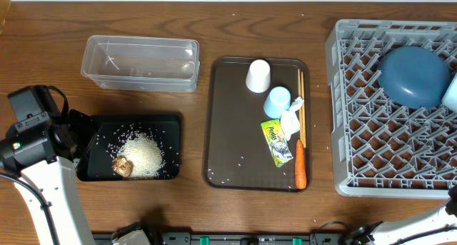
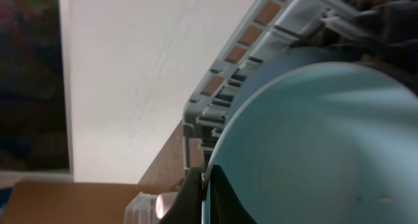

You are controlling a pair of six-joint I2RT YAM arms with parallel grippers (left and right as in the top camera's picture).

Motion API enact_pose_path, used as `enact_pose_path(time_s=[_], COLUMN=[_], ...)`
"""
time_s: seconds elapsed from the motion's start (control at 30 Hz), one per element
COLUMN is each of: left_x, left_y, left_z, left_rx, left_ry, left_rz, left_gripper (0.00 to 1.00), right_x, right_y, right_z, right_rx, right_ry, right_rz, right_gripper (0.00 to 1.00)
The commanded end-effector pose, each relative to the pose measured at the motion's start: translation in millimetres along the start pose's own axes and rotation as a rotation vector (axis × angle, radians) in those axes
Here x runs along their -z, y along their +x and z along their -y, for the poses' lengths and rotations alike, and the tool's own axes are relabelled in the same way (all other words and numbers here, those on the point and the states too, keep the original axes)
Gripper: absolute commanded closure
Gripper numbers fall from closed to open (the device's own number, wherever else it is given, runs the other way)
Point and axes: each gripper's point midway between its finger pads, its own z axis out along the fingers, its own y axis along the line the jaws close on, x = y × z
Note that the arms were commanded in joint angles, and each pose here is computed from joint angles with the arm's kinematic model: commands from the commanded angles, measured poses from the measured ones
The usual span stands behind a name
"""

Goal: Sort waste into correct bins and load items into the dishwasher rack
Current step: 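Set the light blue bowl in the rack beside the plate, release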

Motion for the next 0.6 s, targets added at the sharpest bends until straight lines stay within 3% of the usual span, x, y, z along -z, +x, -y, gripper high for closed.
enact_pose_path(time_s=[0.0, 0.4, 0.57], left_x=[-0.7, -0.7, -0.7], left_y=[0.9, 0.9, 0.9], left_z=[-2.8, -2.8, -2.8], left_rx=[0.013, 0.013, 0.013], left_ry=[-0.009, -0.009, -0.009], left_rz=[-0.004, -0.004, -0.004], left_gripper=[0.02, 0.02, 0.02], right_x=[5.4, 18.4, 43.2], right_y=[-0.4, -3.7, 2.4], right_z=[9.1, 15.1, 48.9], right_rx=[-0.043, -0.162, -0.273], right_ry=[0.016, 0.031, 0.275], right_rz=[0.011, 0.037, 0.090], right_gripper=[0.99, 0.99, 0.96])
